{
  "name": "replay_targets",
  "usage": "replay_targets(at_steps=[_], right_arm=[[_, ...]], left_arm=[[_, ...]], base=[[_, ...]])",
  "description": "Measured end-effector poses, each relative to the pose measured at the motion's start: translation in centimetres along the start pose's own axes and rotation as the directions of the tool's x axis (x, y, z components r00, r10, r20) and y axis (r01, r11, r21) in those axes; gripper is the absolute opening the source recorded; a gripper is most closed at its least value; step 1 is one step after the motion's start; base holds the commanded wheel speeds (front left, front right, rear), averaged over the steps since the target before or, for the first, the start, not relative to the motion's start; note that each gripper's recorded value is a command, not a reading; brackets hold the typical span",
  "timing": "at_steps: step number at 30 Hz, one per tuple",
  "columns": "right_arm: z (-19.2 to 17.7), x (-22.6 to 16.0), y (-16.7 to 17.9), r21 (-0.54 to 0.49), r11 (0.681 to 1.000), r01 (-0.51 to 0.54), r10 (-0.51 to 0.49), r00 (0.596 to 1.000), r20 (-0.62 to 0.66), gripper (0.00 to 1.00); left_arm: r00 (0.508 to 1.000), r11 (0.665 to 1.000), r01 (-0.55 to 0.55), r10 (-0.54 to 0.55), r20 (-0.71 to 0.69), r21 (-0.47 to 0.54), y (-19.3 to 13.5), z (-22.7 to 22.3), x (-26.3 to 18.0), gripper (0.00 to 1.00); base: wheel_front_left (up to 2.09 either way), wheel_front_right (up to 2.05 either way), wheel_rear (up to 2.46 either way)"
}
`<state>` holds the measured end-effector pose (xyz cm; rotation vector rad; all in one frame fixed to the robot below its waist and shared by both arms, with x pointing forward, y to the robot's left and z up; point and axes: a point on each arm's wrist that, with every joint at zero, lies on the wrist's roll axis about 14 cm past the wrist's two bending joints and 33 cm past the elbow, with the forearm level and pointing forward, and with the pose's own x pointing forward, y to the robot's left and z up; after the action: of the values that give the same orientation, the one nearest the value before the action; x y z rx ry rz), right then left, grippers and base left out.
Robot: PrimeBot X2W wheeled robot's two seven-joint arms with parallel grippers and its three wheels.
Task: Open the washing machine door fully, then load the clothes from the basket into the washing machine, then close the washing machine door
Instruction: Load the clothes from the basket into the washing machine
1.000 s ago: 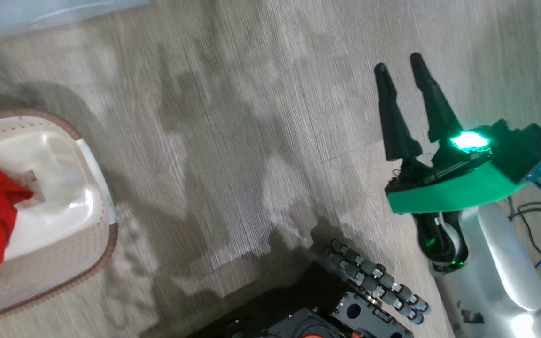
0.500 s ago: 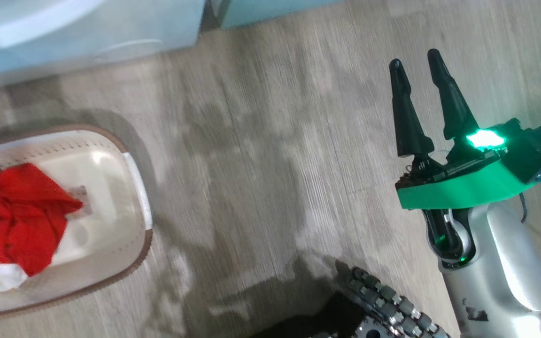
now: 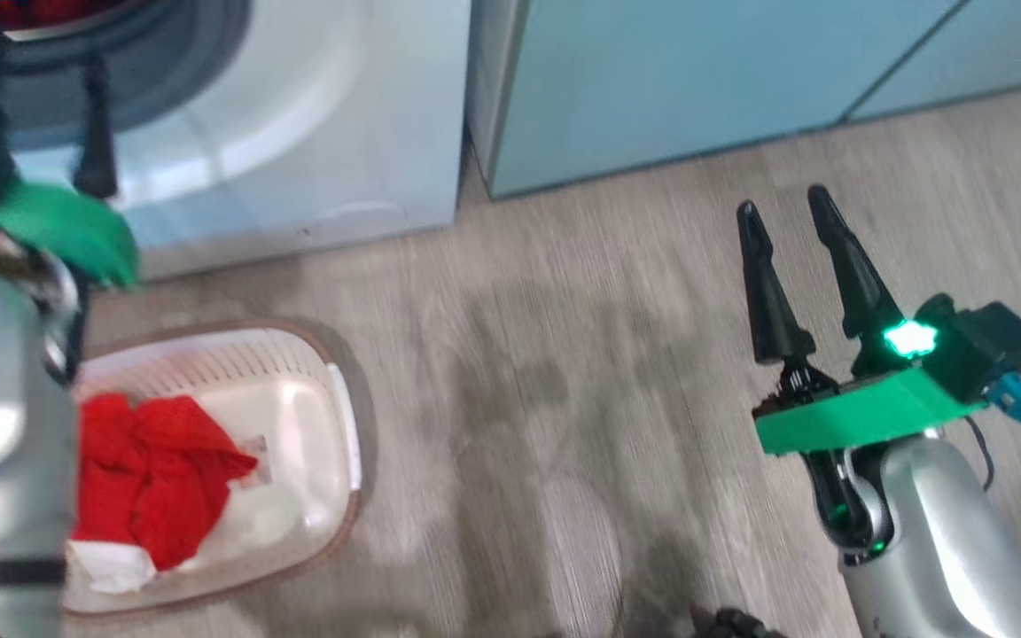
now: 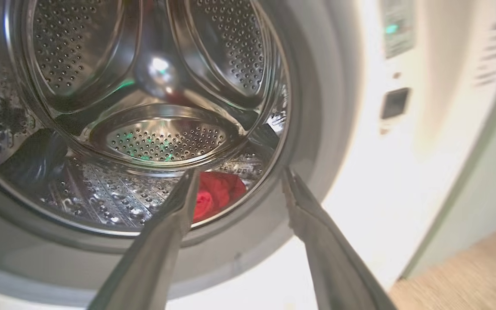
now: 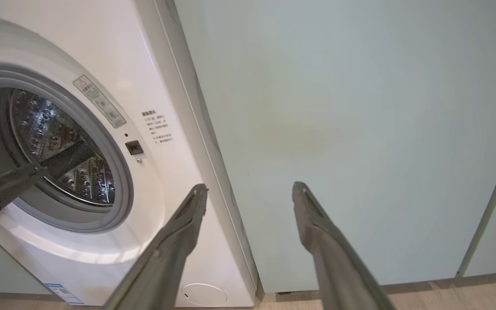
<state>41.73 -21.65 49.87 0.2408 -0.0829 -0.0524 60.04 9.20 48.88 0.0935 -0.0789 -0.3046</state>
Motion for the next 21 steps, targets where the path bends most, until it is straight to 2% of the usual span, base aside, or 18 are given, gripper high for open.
replay_targets(at_steps=[13, 21], right_arm=[[3.6, -4.5, 1.5, 0.001, 1.0, -0.03, 0.03, 0.996, 0.086, 1.0], [4.5, -6.1, 2.4, 0.004, 0.998, -0.057, 0.057, 0.992, 0.115, 1.0]], left_arm=[[0.996, 0.996, -0.067, 0.07, 0.053, -0.055, -2.0, 4.4, -11.9, 1.0], [0.989, 0.99, -0.126, 0.131, 0.069, -0.063, -1.9, 5.6, -16.7, 1.0]], base=[[0.0, 0.0, 0.0], [0.0, 0.0, 0.0]])
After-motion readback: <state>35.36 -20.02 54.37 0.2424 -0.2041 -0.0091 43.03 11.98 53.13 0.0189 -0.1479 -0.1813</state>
